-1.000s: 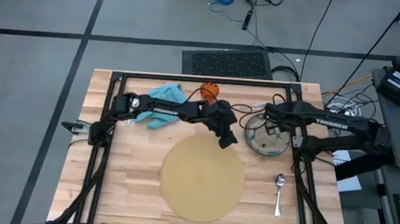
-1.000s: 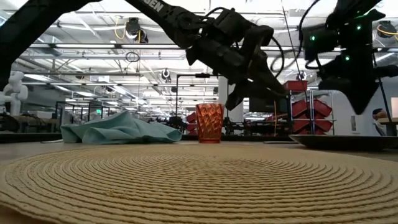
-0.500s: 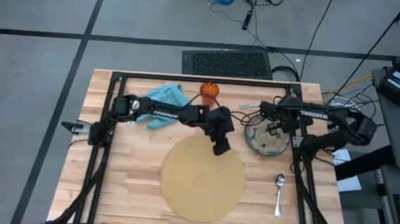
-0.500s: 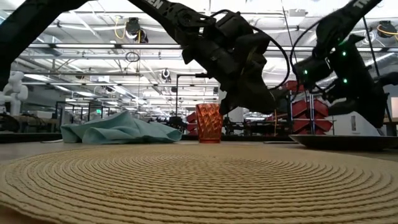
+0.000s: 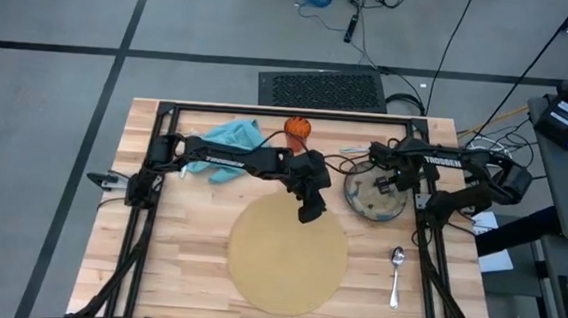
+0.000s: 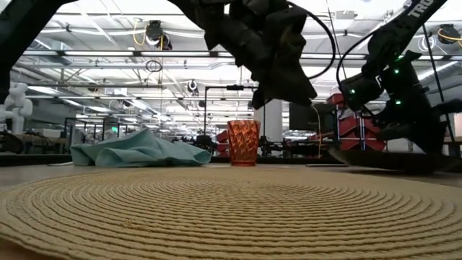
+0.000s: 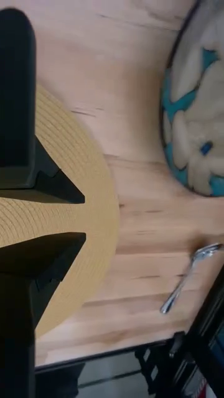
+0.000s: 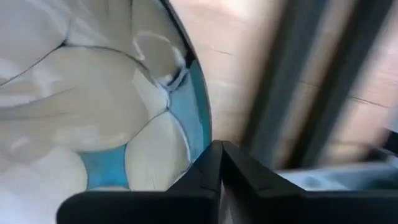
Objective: Set table place
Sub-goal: Put the colored plate on the beige table mat
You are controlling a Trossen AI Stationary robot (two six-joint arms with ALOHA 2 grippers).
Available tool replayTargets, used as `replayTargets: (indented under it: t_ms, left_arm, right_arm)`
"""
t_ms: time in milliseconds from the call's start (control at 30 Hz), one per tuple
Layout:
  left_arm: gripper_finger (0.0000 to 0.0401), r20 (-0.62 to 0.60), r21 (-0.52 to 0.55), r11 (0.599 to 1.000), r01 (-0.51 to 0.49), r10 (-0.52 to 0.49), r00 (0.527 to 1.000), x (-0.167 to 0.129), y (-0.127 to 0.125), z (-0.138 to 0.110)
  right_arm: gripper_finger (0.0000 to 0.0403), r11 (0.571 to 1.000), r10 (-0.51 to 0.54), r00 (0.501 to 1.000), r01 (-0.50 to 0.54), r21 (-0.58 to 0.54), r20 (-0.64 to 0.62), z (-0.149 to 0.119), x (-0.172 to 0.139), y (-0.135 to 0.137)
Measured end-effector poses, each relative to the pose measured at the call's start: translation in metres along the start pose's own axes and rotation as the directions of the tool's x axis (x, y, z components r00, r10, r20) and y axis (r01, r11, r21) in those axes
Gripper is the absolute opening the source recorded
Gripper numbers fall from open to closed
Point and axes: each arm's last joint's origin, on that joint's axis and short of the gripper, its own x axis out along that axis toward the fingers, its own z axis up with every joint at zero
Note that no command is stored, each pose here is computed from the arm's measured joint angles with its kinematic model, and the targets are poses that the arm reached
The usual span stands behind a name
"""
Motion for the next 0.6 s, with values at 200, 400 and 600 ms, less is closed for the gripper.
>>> replayTargets:
  t_ms: [200, 400, 600]
  left_arm:
    - [0.0070, -0.056, -0.014, 0.998, -0.053, 0.052, 0.997, 0.000, 0.002, -0.007]
    - [0.0070, -0.134, -0.037, 0.993, -0.113, 0.108, 0.985, 0.004, 0.008, -0.022]
    - [0.0070, -0.184, -0.075, 0.955, -0.288, 0.271, 0.945, 0.002, 0.038, -0.038]
  right_arm:
    - [0.0000, 0.979, 0.195, 0.980, -0.192, -0.075, 0.032, -0.001, -0.004, 0.023]
    - [0.0000, 0.975, 0.203, 0.977, -0.195, -0.107, 0.066, -0.010, -0.012, 0.025]
    - [0.0000, 0.969, 0.231, 0.967, -0.219, -0.115, 0.103, -0.016, -0.020, 0.021]
